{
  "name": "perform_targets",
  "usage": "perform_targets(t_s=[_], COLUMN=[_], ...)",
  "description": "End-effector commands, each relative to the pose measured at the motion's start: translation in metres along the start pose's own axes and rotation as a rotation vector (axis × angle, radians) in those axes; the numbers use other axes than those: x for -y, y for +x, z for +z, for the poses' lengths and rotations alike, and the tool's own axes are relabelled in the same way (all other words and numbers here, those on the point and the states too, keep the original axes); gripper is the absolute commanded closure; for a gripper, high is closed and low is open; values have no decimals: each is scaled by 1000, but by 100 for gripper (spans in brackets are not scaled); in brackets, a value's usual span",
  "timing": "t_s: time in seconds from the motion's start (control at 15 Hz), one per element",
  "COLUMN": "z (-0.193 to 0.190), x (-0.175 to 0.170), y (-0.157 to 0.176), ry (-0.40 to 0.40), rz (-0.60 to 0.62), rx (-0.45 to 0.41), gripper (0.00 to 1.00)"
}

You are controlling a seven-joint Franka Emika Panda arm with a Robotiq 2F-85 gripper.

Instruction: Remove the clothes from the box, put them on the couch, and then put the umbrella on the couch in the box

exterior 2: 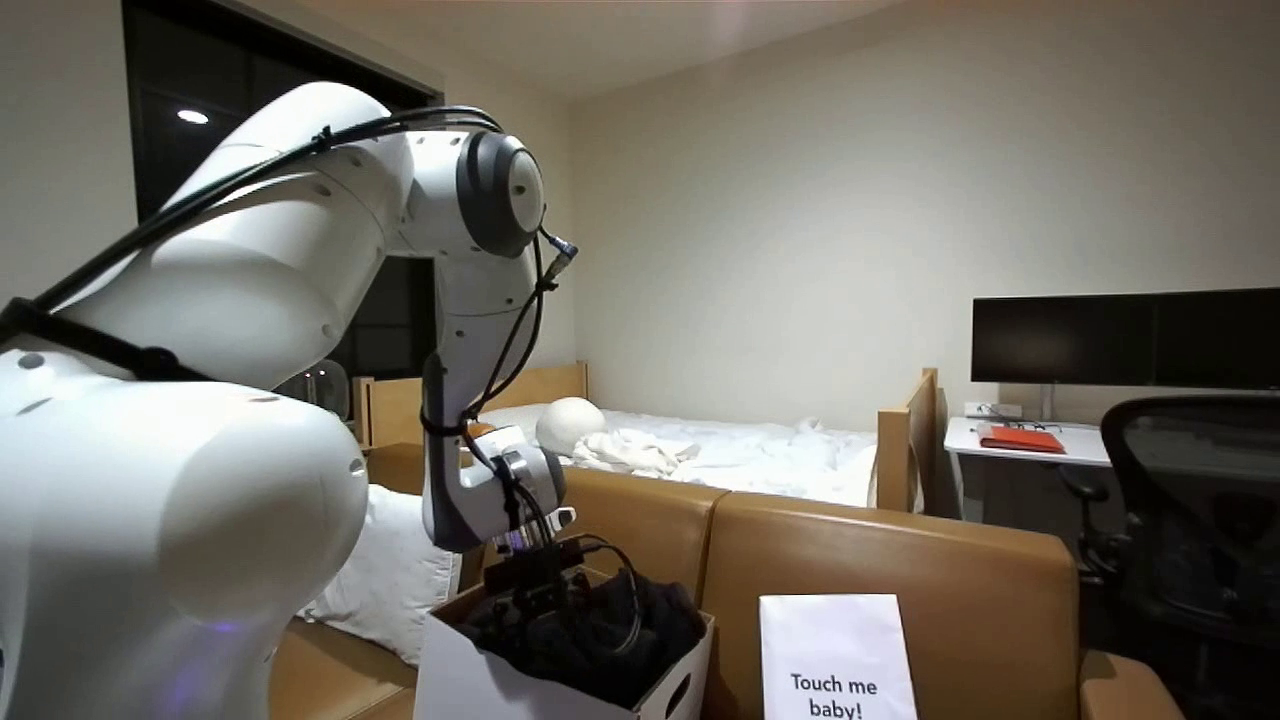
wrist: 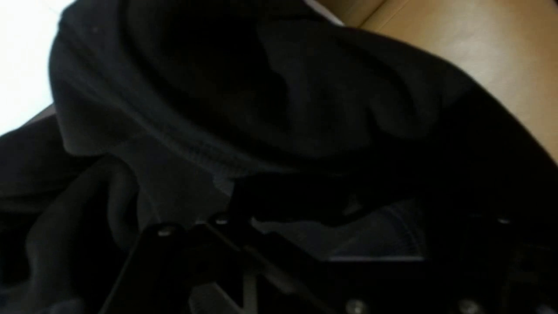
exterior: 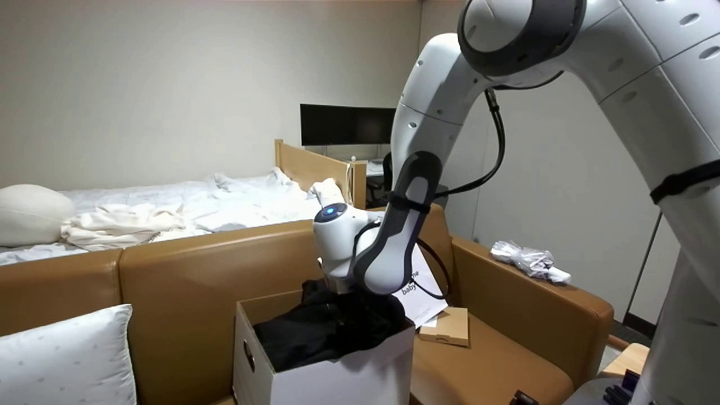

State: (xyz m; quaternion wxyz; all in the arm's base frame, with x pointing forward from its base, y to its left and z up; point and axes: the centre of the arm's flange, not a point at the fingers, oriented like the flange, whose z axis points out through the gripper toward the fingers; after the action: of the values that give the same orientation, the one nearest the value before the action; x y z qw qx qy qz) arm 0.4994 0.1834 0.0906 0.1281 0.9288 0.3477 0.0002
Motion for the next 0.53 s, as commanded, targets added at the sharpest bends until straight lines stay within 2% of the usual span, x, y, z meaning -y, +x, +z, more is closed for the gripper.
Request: perform_targets(t_s=[0.0,0.07,0.2,0.4,0.47], z=[14,13,9,16,21], x=[24,21,8,11,11], y=[-6,-3,7,9,7], ry=[39,-3,-31,-82,-103], rz=[192,230,315,448,499], rx=[-6,-60,-148,-236,-253], gripper=[0,0,0,0,25])
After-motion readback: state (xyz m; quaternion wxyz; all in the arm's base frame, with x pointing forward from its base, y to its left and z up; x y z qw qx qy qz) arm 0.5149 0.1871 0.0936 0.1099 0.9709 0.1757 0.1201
